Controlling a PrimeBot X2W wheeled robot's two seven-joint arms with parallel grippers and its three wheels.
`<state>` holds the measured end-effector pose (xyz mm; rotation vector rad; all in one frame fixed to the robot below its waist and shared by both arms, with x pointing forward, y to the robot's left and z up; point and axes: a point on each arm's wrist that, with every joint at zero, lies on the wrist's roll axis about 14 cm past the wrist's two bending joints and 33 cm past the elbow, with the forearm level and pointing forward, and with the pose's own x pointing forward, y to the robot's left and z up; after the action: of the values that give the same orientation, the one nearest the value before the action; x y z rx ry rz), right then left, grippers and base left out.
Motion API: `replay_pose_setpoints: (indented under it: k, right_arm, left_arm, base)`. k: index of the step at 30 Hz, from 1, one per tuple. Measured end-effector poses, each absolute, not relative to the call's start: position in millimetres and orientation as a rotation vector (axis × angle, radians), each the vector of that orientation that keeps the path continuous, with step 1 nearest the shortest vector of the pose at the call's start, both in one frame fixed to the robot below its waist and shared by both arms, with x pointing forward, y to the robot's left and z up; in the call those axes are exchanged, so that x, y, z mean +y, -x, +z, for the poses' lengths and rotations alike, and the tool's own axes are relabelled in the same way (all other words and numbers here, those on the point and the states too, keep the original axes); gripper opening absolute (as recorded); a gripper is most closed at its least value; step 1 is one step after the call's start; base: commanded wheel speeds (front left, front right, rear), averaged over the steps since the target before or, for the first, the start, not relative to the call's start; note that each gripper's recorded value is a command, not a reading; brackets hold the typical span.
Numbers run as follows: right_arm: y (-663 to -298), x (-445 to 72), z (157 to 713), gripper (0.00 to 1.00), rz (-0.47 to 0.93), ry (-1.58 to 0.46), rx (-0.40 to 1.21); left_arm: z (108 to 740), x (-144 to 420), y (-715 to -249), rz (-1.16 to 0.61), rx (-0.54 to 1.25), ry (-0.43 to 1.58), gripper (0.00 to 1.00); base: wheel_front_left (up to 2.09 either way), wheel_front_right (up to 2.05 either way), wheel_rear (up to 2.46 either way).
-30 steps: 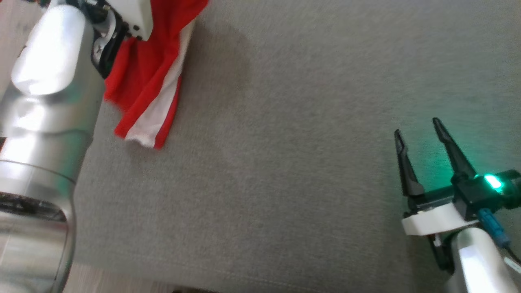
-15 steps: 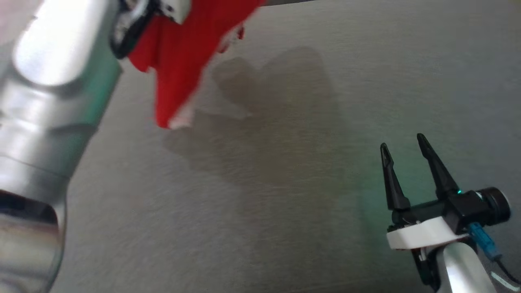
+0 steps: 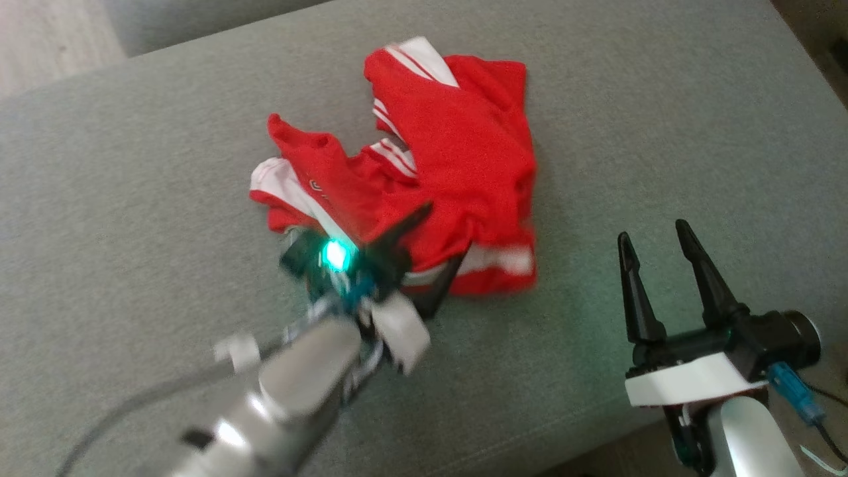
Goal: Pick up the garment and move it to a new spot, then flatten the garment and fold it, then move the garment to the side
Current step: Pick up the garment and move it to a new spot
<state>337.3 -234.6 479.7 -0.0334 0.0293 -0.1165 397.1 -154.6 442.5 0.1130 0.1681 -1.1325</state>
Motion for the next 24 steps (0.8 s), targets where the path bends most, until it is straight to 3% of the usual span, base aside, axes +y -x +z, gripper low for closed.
replay_pose_setpoints:
  k: [10, 16, 24]
  right_arm:
    - [-333, -215, 471, 1.0, -0.053, 0.028, 0.046]
    - [-343, -195, 475, 1.0, 0.017, 0.03, 0.024]
    - [-355, -187, 463, 1.0, 0.043, 0.03, 0.061]
  left_arm:
    - [443, -98, -360, -0.909, 0.121, -0.093, 1.0]
    - [472, -37, -402, -0.783, 0.038, -0.167, 1.0]
    - [563, -64, -482, -0.875, -0.009, -0.159, 1.0]
  base:
    - [0.0, 0.0, 0.0]
    - [0.0, 0.0, 0.0]
    - [0.0, 0.0, 0.0]
